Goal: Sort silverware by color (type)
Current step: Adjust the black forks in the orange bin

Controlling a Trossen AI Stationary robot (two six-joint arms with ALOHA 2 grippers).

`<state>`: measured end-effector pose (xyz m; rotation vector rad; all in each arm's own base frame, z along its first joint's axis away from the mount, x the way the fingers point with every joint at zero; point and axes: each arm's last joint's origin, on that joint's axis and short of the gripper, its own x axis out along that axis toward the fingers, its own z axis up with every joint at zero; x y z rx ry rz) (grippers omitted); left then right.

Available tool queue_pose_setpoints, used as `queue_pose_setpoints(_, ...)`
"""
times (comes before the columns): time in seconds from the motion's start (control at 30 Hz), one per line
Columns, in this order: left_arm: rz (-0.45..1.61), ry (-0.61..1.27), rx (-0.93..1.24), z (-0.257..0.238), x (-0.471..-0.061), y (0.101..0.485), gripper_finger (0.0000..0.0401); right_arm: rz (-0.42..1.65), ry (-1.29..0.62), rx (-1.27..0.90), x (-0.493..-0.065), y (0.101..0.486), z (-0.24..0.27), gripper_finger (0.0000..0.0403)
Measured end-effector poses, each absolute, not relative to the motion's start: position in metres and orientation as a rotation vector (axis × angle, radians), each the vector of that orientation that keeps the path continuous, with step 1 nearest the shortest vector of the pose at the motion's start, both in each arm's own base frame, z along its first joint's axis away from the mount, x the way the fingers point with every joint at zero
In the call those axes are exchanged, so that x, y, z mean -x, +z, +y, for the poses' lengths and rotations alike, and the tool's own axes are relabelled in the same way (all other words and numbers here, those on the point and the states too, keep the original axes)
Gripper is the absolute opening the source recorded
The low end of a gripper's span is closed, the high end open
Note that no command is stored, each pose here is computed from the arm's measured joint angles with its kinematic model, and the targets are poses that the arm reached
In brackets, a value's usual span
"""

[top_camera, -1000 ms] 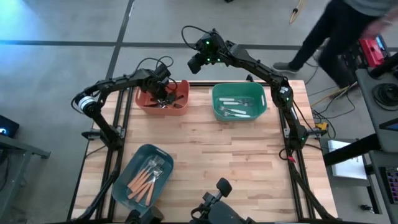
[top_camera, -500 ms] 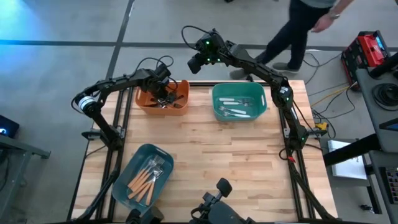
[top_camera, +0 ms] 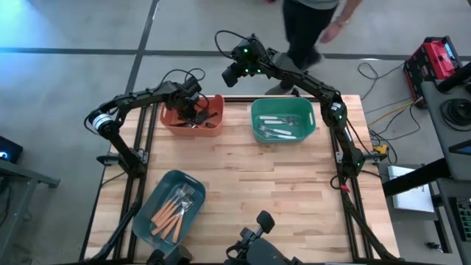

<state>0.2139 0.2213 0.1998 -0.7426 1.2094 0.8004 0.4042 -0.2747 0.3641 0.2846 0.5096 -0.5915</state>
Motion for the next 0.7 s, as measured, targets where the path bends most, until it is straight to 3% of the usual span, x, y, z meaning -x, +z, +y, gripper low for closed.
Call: queue_pose_setpoints(0.7, 1.229, 0.792, 0.743, 0.216, -0.210, 0.216, 0.0000, 0.426, -0.596, -0.257, -0.406, 0.371, -0.280, 0.0009)
